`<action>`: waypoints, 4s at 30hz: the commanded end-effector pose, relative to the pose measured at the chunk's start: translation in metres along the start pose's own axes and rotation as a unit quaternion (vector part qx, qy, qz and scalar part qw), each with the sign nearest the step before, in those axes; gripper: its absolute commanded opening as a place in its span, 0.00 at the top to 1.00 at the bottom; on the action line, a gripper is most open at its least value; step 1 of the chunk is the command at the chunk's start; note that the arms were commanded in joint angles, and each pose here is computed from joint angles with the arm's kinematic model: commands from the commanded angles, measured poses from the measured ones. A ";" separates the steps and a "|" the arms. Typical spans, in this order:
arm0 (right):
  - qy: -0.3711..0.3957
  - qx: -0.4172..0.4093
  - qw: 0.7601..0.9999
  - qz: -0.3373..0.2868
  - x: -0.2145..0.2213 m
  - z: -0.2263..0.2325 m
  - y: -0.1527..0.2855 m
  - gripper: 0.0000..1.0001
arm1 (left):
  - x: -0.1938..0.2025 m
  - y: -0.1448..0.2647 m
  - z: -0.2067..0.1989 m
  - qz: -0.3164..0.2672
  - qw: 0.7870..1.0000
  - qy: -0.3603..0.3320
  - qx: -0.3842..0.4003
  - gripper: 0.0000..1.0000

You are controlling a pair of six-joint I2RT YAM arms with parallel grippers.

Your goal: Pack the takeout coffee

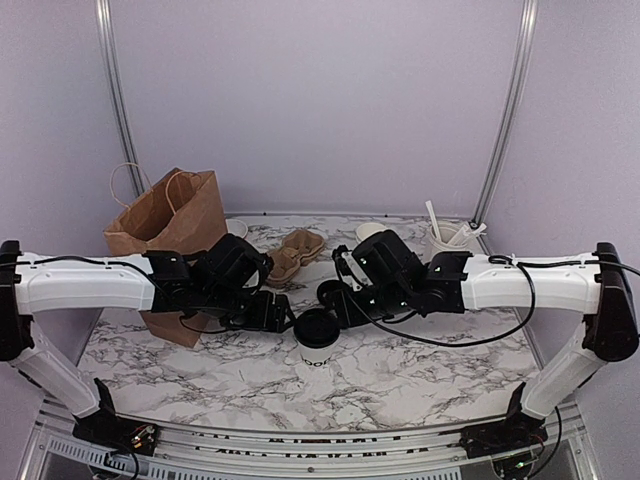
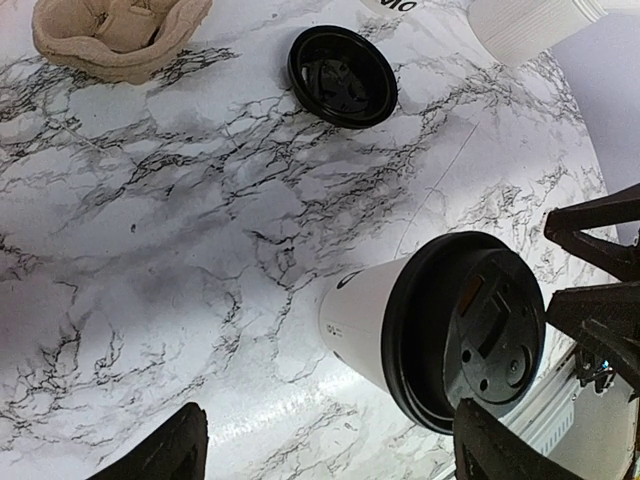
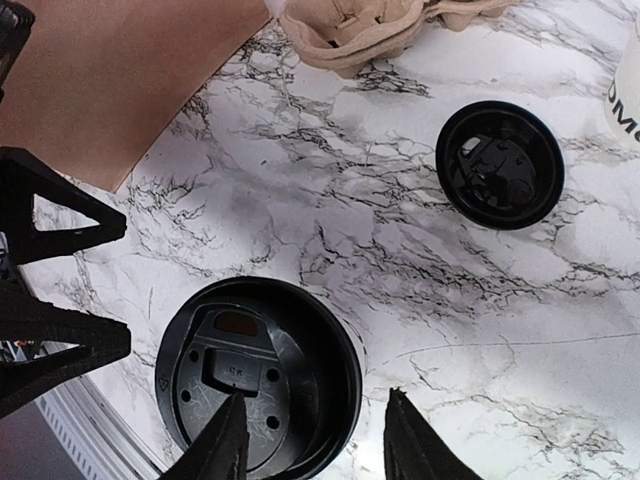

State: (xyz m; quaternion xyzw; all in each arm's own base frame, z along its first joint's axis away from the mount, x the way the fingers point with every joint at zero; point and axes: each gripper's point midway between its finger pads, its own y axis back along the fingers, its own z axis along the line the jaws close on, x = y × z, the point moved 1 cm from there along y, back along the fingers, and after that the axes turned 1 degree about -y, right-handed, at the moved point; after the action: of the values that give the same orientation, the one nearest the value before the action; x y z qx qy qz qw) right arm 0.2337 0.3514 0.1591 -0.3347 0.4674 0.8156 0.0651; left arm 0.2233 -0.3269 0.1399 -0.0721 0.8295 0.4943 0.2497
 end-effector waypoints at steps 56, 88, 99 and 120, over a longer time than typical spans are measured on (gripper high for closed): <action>-0.063 -0.059 0.995 0.041 0.028 -0.030 -0.011 0.72 | 0.009 -0.003 -0.005 0.005 1.000 0.019 0.023 0.21; -0.051 -0.057 0.996 0.050 0.032 -0.021 -0.018 0.72 | 0.038 -0.038 0.015 0.051 0.998 0.020 -0.004 0.21; -0.084 -0.041 0.989 0.112 0.102 -0.046 -0.037 0.73 | 0.076 -0.056 0.047 0.089 0.995 0.029 -0.042 0.21; -0.081 -0.030 0.996 -0.023 0.002 -0.016 0.003 0.74 | 0.001 -0.025 -0.009 0.018 1.000 -0.008 0.002 0.22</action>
State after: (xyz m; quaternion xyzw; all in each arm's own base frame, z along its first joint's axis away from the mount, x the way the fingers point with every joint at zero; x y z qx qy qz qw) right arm 0.2322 0.3265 0.1341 -0.2644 0.4351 0.8552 0.0966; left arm 0.2308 -0.3435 0.1177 -0.0744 0.8399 0.4844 0.2330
